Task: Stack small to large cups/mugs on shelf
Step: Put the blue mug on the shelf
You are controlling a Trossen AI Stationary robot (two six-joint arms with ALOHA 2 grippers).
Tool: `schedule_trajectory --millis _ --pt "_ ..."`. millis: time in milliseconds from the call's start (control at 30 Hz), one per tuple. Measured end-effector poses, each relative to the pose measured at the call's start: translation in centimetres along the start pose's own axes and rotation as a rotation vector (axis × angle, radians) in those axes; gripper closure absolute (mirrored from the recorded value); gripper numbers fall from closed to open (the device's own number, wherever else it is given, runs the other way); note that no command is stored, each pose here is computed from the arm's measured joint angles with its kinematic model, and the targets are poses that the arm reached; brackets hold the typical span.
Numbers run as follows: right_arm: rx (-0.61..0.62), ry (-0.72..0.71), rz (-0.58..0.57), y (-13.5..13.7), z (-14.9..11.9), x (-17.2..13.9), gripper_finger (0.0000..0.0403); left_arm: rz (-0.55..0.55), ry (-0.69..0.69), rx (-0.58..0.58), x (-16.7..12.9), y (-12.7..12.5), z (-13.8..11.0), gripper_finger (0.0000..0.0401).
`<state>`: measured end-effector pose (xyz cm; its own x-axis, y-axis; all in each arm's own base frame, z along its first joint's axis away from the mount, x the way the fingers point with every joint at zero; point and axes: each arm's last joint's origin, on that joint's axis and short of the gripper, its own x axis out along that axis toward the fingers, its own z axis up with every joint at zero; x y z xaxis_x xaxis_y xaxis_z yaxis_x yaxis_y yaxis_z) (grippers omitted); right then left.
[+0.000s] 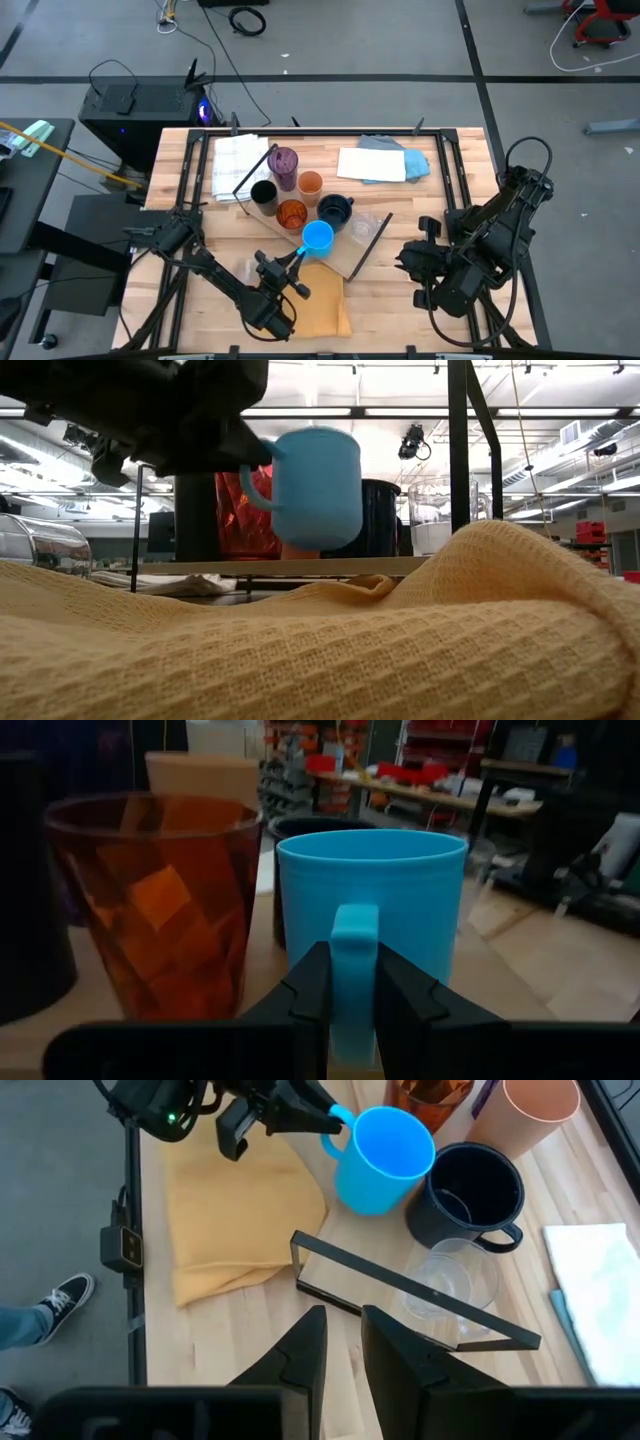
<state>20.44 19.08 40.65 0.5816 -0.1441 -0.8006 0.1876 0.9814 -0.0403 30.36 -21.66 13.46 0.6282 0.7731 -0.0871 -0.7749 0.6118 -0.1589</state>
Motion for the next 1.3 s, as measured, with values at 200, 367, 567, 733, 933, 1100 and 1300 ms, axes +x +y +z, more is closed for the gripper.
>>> schedule_trajectory --millis 200,367,567,733,933,1100,1300 --pt "0.0 0.0 0.0 0.0 0.0 0.0 0.033 0.011 0.038 0.024 0.0 0.0 -0.1 0.0345" --pt "0.0 0.0 0.0 0.0 0.0 0.0 0.033 0.017 0.063 0.041 -0.1 0.0 -0.3 0.0345" --pt "0.005 -0.001 0.001 0.0 0.0 0.0 0.033 0.046 0.12 0.009 0.0 0.2 -2.2 0.0332" --pt "0.009 -0.001 0.001 0.0 0.0 0.0 0.033 0.046 0.138 -0.007 -0.3 0.3 -2.9 0.0316" --pt "0.015 -0.004 0.006 0.1 0.0 0.0 0.033 0.039 0.108 0.007 -0.2 -0.2 -2.3 0.0328" --pt "0.016 -0.005 0.007 0.1 0.0 0.0 0.033 0.049 0.102 0.032 0.1 -0.4 -1.8 0.0375" --pt "0.018 -0.007 0.009 0.1 0.1 0.0 0.033 0.043 0.088 0.02 0.1 -0.5 -1.6 0.0383"
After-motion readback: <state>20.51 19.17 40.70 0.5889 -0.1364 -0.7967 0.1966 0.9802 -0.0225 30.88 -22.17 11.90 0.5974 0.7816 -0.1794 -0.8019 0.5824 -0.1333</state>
